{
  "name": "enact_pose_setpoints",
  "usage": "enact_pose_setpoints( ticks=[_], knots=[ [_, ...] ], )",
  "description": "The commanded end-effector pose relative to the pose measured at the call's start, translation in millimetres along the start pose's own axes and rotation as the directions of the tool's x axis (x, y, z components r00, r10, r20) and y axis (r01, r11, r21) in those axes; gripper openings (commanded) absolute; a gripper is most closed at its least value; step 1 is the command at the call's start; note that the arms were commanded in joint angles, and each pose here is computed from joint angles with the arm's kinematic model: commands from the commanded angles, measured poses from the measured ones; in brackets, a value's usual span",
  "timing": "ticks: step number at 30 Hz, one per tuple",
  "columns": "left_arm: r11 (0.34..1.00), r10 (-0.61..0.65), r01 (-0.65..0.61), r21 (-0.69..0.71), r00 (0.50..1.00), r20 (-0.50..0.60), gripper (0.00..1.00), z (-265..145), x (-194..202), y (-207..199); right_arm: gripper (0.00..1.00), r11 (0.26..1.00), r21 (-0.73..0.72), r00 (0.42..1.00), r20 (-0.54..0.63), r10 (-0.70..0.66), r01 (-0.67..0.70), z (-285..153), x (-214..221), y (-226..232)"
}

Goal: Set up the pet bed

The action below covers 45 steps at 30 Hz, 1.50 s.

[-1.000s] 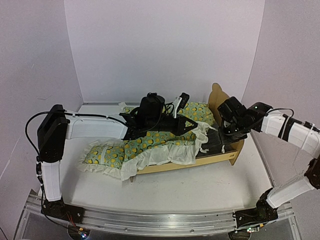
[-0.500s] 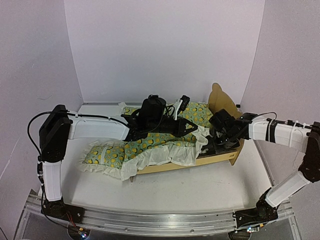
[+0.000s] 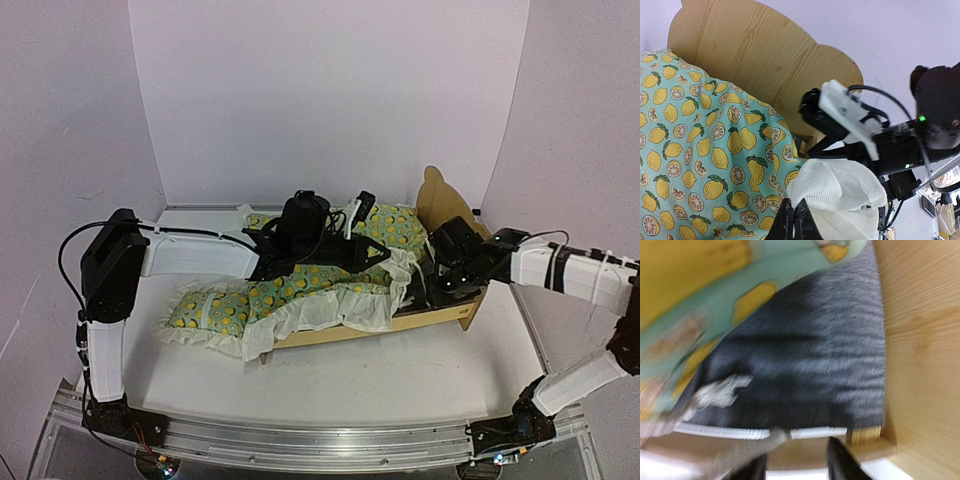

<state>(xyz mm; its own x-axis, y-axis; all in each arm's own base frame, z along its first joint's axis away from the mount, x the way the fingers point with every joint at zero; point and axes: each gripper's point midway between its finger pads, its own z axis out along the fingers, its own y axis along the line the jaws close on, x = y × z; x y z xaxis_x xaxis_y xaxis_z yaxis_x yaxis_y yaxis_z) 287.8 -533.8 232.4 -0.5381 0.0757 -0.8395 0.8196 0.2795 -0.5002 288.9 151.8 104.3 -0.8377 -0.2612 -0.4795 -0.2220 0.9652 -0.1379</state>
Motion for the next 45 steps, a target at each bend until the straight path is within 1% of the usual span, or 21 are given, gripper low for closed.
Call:
enact_pose_setpoints(
  ticks=[1,4,6,8,9,11,12,15,19,21,24,29,30,31,33,34,36,38,40,42,45],
  knots=[
    [0.998,0.026,-0.03,0.046,0.996,0.087,0.0,-4.1,-36.7,-14.8,0.48,0.966,-0.258,0.999,0.035,0.021,-0.011,-56.1,-3.2,26.7],
    [0.999,0.025,-0.029,0.044,0.996,0.088,0.0,-5.6,-36.9,-13.8,0.46,0.899,-0.433,0.994,0.113,-0.013,0.061,-63.3,-2.4,55.8],
    [0.999,0.026,-0.03,0.044,0.996,0.088,0.0,-5.8,-37.2,-13.9,0.46,0.868,-0.485,0.985,0.168,-0.027,0.107,-59.3,-5.9,68.4],
    [0.999,0.022,-0.026,0.042,0.996,0.087,0.0,-5.4,-36.6,-12.5,0.45,0.852,-0.508,0.978,0.205,-0.026,0.129,-54.6,-11.3,75.9],
    [0.999,0.019,-0.023,0.043,0.996,0.085,0.0,-5.5,-36.0,-12.5,0.43,0.833,-0.534,0.975,0.22,-0.028,0.144,-54.1,-13.7,82.7],
    [0.999,0.016,-0.02,0.038,0.996,0.084,0.0,-6.8,-35.0,-11.9,0.33,0.81,-0.567,0.973,0.229,-0.019,0.149,-50.4,-16.5,91.8],
    [0.999,0.015,-0.018,0.036,0.996,0.085,0.0,-7.3,-34.9,-11.5,0.29,0.811,-0.566,0.974,0.227,-0.02,0.149,-46.3,-15.5,93.1],
    [0.999,0.015,-0.019,0.037,0.996,0.086,0.0,-7.7,-35.3,-12.0,0.25,0.85,-0.513,0.972,0.233,0.008,0.116,-31.0,-15.5,84.3],
    [0.999,0.013,-0.017,0.047,0.996,0.085,0.0,-6.2,-36.2,-13.7,0.23,0.88,-0.471,0.949,0.302,0.095,0.062,-19.1,-25.6,75.0],
    [0.999,0.011,-0.015,0.049,0.996,0.085,0.0,-5.7,-36.9,-13.9,0.25,0.886,-0.463,0.936,0.322,0.138,0.029,-12.1,-28.1,72.3],
    [0.998,0.011,-0.016,0.056,0.996,0.087,0.0,-6.0,-38.9,-15.9,0.28,0.879,-0.476,0.912,0.369,0.176,0.023,-9.8,-37.1,74.4],
    [0.998,-0.001,-0.004,0.062,0.997,0.082,0.0,-5.8,-37.2,-16.3,0.27,0.888,-0.459,0.897,0.401,0.186,0.021,-4.2,-45.1,73.3],
    [0.998,-0.006,0.001,0.065,0.997,0.078,0.0,-5.2,-36.3,-16.4,0.24,0.889,-0.457,0.895,0.404,0.187,0.021,-4.3,-46.0,73.1],
    [0.998,-0.009,0.004,0.068,0.997,0.075,0.0,-4.4,-35.3,-16.2,0.18,0.889,-0.457,0.893,0.408,0.187,0.023,-5.5,-46.9,72.9],
    [0.998,-0.012,0.007,0.066,0.997,0.074,0.0,-2.9,-34.6,-14.9,0.02,0.897,-0.442,0.884,0.419,0.21,-0.003,-9.3,-49.8,66.4],
    [0.998,-0.013,0.008,0.066,0.997,0.074,0.0,-2.3,-34.4,-14.5,0.0,0.901,-0.433,0.893,0.401,0.207,-0.015,-11.9,-48.0,63.4],
    [0.997,-0.012,0.007,0.072,0.998,0.068,0.0,0.2,-32.8,-14.0,0.0,0.909,-0.414,0.921,0.335,0.2,-0.047,-22.3,-40.7,56.4],
    [0.997,-0.017,0.013,0.075,0.998,0.06,0.0,2.8,-29.4,-12.3,0.0,0.923,-0.377,0.963,0.209,0.171,-0.082,-34.4,-24.3,47.4],
    [0.996,-0.024,0.02,0.085,0.999,0.045,0.0,6.2,-24.0,-12.1,0.0,0.93,-0.354,0.986,0.096,0.135,-0.093,-51.3,-4.6,39.5],
    [0.994,-0.028,0.025,0.103,0.999,0.027,0.0,11.7,-17.8,-14.3,0.0,0.941,-0.318,0.993,-0.013,0.116,-0.115,-63.5,18.5,29.0],
    [0.991,-0.036,0.036,0.129,0.999,-0.001,0.0,20.2,-7.3,-18.0,0.0,0.951,-0.285,0.983,-0.17,0.071,-0.118,-72.9,54.5,20.6]
  ],
)
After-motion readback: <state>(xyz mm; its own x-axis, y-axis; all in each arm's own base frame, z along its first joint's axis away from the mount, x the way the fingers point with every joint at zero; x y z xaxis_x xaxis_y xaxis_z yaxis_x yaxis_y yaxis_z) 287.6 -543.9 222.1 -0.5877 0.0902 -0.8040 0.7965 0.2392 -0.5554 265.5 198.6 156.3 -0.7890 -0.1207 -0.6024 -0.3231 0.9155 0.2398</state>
